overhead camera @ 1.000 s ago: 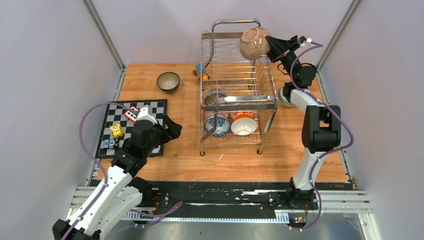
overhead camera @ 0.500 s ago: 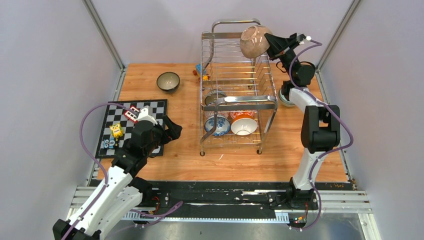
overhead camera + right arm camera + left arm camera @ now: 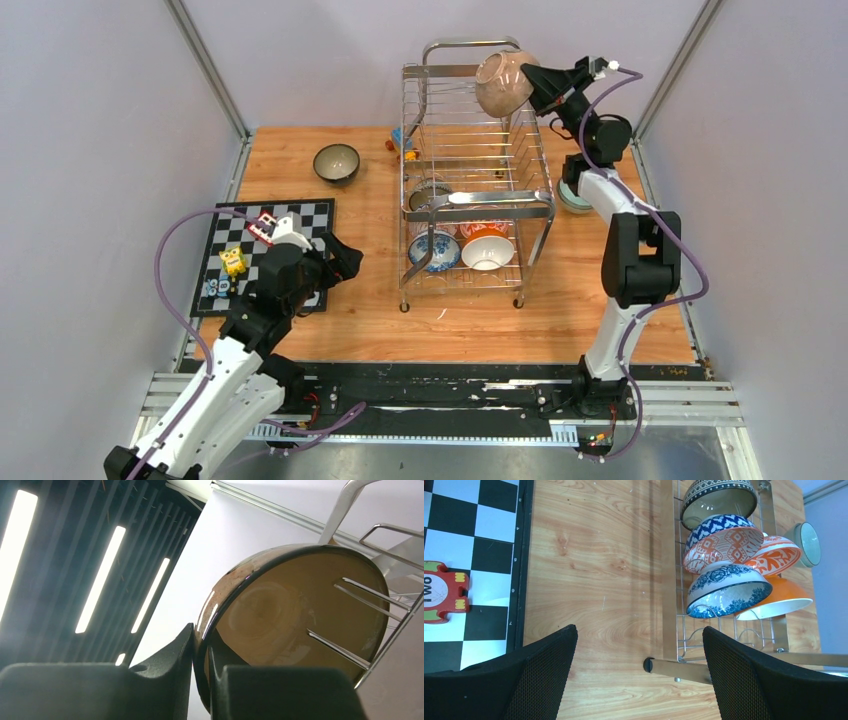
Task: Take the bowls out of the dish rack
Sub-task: Pick up the bowl from the dish rack.
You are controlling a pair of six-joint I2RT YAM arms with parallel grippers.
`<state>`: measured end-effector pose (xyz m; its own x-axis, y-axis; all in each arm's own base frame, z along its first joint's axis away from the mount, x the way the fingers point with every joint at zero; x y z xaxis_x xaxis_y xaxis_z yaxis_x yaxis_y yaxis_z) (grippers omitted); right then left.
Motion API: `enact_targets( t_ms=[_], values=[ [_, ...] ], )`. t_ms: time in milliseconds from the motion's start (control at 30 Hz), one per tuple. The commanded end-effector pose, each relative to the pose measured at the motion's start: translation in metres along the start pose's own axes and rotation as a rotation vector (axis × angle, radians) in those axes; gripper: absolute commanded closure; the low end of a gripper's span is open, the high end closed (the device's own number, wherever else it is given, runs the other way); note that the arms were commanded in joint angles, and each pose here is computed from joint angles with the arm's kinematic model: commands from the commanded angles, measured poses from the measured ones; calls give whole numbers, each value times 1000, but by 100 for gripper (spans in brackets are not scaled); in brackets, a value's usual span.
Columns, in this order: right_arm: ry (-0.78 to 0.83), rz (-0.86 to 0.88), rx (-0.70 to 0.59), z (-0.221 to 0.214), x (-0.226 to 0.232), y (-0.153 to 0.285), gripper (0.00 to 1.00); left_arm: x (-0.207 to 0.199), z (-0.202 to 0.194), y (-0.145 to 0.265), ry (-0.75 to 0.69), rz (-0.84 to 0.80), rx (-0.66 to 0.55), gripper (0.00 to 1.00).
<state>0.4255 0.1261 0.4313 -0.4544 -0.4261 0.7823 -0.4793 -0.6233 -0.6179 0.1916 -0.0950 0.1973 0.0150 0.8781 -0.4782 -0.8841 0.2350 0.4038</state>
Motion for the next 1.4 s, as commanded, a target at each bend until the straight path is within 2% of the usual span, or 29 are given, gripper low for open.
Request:
enact_targets(
  t_ms=[0, 533, 667, 900, 1200, 1367],
  values=[
    [115, 129, 90, -33, 58, -21, 97, 2, 0, 4, 2, 4, -10, 4],
    [222, 126, 115, -37, 105, -52, 97, 0, 11, 14, 9, 3, -63, 4],
    [264, 117, 131, -40, 119, -60, 98, 0, 17, 16, 24, 22, -87, 1],
    [398, 66, 159, -58, 146, -67, 98, -6, 34, 19, 93, 62, -117, 0],
    [545, 3, 210, -85, 174, -71, 98, -31, 67, 32, 79, 4, -151, 0],
    [677, -29, 274, -114, 190, -72, 98, -12, 83, 52, 90, 148, -254, 0]
  ],
)
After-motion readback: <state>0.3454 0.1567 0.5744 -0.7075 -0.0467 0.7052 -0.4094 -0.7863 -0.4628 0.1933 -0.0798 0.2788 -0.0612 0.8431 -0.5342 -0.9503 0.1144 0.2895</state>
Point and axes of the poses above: each gripper's point midway between its finger pads, its own y axis back along the fingers, its own x axis along the line the jaws close on, z = x × y, the point moved 6 cm from there along y, back along the fingers, and after that the axes turned 4 degrees about -y, right-handed, at the moved point
